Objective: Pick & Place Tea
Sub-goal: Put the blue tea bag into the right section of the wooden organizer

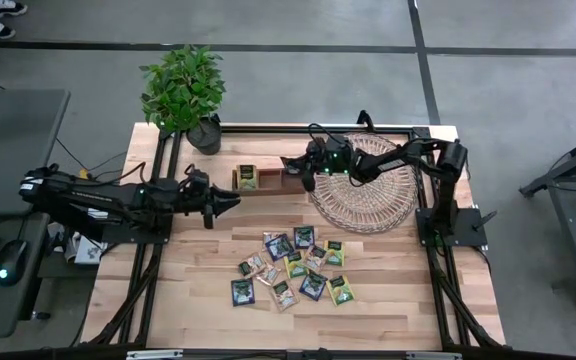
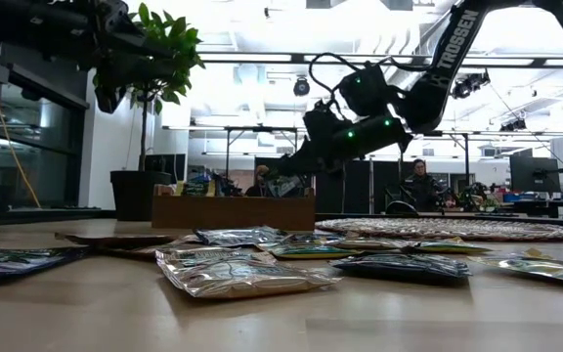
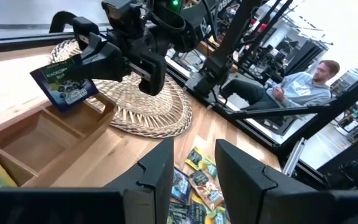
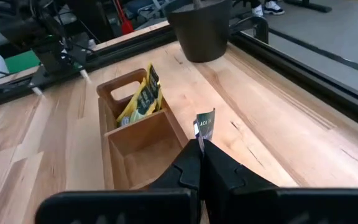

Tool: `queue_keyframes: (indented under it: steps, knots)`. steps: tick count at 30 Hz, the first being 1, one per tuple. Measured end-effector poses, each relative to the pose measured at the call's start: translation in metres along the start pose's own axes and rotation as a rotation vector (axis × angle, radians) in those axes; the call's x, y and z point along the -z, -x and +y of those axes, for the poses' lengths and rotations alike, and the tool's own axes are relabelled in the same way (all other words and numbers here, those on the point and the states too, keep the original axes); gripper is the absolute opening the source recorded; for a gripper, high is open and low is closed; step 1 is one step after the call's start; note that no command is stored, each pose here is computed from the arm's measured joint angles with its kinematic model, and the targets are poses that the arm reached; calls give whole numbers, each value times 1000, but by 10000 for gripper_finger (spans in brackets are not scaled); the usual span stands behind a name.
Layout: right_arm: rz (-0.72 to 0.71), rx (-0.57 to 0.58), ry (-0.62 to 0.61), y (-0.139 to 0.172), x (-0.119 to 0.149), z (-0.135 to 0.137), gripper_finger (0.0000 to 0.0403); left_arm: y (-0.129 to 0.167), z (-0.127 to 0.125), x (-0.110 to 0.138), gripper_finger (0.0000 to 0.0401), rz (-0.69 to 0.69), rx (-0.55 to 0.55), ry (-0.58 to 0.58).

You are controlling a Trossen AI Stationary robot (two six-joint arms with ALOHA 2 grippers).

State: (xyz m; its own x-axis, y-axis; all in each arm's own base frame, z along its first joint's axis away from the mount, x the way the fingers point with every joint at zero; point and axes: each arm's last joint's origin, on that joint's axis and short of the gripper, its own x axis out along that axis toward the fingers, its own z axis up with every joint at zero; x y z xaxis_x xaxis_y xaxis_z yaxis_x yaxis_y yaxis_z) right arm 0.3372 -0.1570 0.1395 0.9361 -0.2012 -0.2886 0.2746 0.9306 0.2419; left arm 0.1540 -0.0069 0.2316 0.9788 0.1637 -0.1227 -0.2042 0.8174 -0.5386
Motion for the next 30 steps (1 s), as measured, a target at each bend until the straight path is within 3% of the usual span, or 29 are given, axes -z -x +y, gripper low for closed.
queue_keyframes:
  steps: [10, 23, 30]
  knots:
    - [37, -2, -2, 0, 4, 2, 22, 0, 0, 0, 117, 9, 13, -3]
    - [63, 30, -12, 0, 7, 0, 84, 0, -1, 0, 117, 11, 16, 1]
    - [17, 29, 1, 7, -8, 1, 98, 0, -1, 0, 117, 11, 17, 1]
